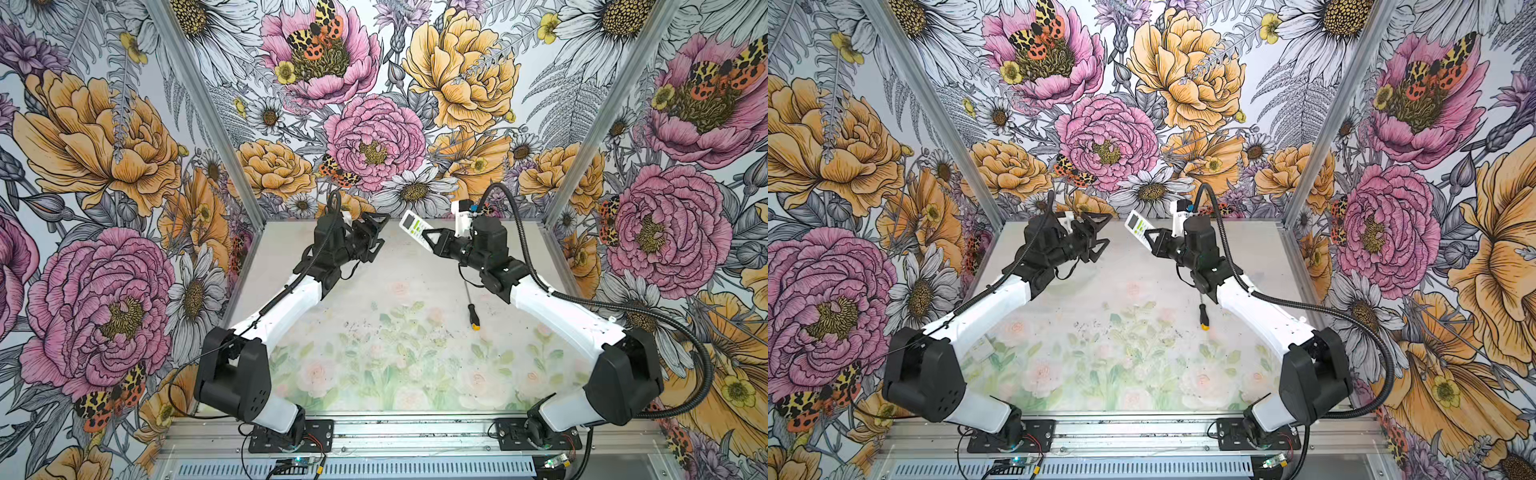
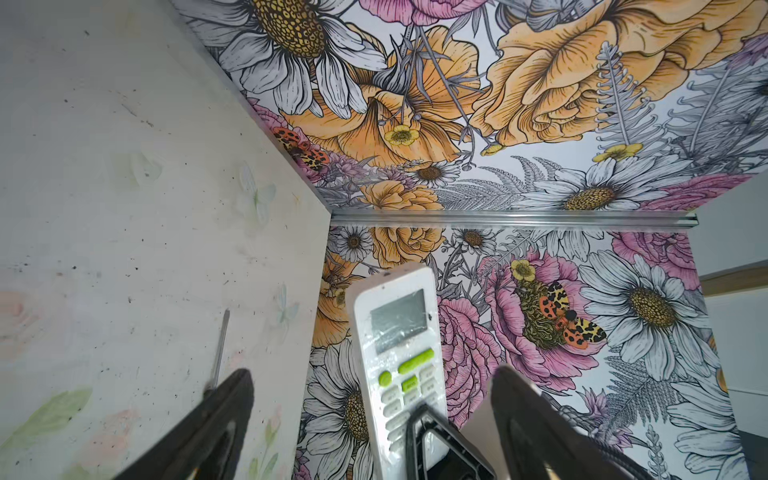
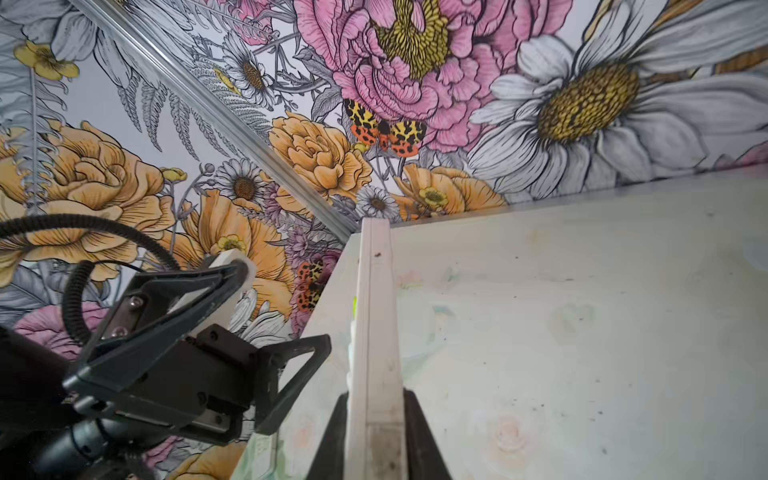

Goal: Unload the batteries from the remote control

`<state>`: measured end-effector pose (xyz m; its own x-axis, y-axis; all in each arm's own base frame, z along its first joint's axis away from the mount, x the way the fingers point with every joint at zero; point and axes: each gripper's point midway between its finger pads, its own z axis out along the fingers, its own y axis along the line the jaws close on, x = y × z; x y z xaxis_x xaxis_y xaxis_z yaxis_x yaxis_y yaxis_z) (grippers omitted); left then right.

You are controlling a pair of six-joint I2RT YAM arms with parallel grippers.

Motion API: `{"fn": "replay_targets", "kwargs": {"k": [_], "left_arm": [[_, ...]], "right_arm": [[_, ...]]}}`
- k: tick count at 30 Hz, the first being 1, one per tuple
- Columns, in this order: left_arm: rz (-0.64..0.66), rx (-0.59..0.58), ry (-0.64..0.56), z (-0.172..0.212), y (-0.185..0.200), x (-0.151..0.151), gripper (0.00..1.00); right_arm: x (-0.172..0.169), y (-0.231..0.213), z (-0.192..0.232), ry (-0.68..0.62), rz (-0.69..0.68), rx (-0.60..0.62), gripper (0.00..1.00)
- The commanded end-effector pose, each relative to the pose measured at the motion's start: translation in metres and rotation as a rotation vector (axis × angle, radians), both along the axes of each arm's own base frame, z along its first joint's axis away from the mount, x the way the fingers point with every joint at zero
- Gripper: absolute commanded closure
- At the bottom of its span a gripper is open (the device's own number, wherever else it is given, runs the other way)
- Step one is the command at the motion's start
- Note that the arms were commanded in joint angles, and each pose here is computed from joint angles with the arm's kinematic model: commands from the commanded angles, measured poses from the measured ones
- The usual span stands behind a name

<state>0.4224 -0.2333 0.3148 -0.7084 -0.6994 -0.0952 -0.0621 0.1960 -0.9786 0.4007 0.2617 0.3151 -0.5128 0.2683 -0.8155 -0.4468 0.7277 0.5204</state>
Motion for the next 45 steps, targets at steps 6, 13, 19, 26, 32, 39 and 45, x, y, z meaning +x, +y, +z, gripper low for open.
{"fn": "replay_targets", "kwargs": {"k": [6, 13, 19, 26, 32, 39, 45], "left_arm": [[-0.147, 0.016, 0.118, -0.003, -0.033, -0.03, 0.11], [-0.118, -0.011, 0.194, -0.029, -0.031, -0.032, 0.17], [-0.125, 0.019, 0.255, -0.053, -0.031, -0.034, 0.36], [-0.044, 0.041, 0.243, -0.057, -0.009, -0.03, 0.8], [0.056, 0.029, 0.201, -0.051, 0.014, -0.017, 0.96], [0.195, 0.017, 0.093, -0.047, 0.049, 0.009, 1.0], [0.24, 0.043, -0.004, -0.051, 0.06, 0.026, 1.0]], "right_arm": [[-0.021, 0.017, -0.001, -0.603, 0.016, -0.865, 1.0], [-0.042, 0.056, -0.013, -0.852, 0.137, -1.092, 1.0], [-0.048, 0.075, -0.021, -0.987, 0.177, -1.232, 1.0], [-0.055, 0.081, -0.045, -1.055, 0.263, -1.343, 1.0], [-0.089, 0.094, -0.036, -0.944, 0.396, -1.158, 0.34], [-0.129, 0.085, -0.009, -0.66, 0.367, -0.747, 0.23], [-0.13, 0.059, 0.033, -0.387, 0.15, -0.304, 0.19]]}}
